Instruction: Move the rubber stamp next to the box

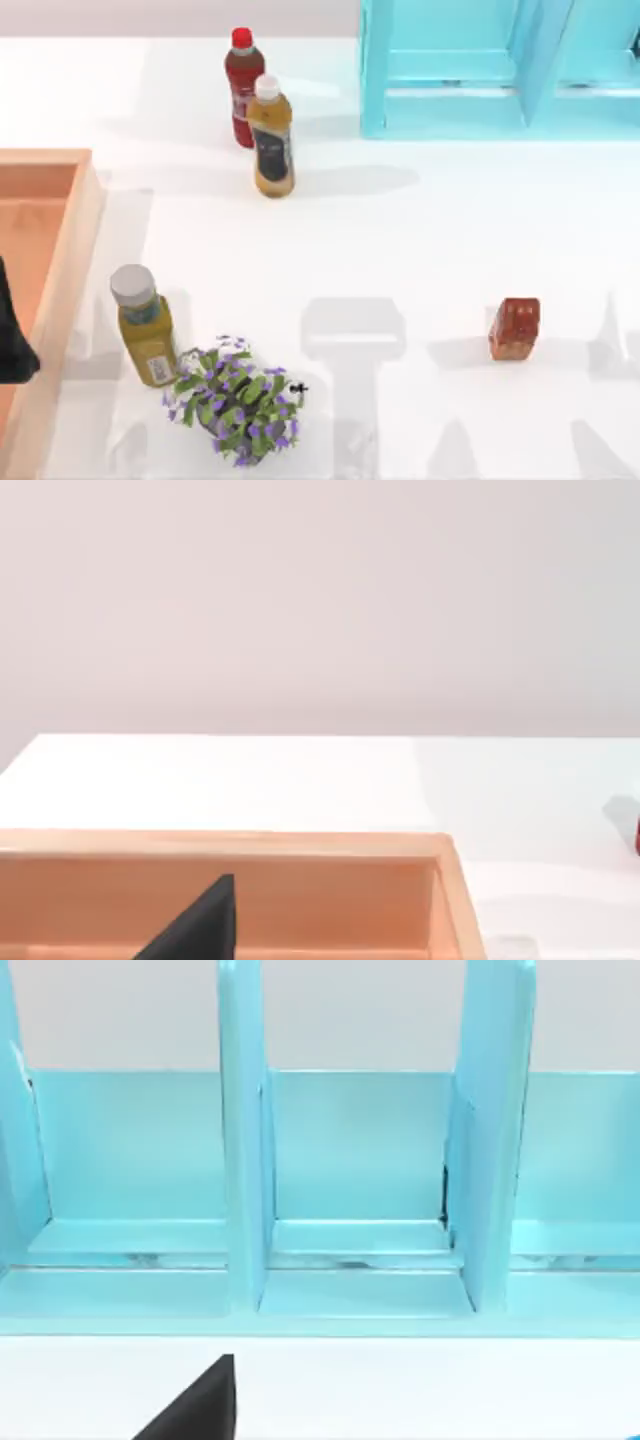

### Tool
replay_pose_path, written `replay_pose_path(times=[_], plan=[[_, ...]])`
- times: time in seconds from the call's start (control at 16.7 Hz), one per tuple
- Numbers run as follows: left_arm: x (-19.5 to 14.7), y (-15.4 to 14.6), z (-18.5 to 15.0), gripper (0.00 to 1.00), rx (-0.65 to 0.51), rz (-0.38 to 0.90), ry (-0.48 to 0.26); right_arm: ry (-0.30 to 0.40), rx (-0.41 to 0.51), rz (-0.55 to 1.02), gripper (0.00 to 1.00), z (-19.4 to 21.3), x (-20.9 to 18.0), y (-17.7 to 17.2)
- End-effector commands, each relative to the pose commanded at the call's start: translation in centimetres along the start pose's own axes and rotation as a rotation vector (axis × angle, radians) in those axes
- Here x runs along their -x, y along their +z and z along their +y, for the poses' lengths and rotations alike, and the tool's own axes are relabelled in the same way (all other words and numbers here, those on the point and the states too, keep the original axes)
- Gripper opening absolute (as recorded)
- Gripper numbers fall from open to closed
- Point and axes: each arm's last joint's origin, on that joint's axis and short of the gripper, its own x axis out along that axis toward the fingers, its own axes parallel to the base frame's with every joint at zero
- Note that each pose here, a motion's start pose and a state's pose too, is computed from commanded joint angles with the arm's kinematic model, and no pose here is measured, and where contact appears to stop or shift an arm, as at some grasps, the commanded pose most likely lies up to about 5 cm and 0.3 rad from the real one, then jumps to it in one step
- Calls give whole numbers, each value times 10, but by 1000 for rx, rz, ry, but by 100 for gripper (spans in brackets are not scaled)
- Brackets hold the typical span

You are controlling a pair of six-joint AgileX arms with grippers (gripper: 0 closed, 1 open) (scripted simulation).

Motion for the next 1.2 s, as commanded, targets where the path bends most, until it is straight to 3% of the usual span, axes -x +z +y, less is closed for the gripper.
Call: replay_pose_path(times=[0.3,0.66,0.96,1.2], plan=[[-1,8,-1,100,26,41,2,0,0,0,100,0,0,0],[-21,65,-6,100,176,299,23,0,0,0,100,0,0,0],[-87,122,-27,100,299,619,77,0,0,0,100,0,0,0],[-158,148,-69,100,343,852,129,0,0,0,100,0,0,0]])
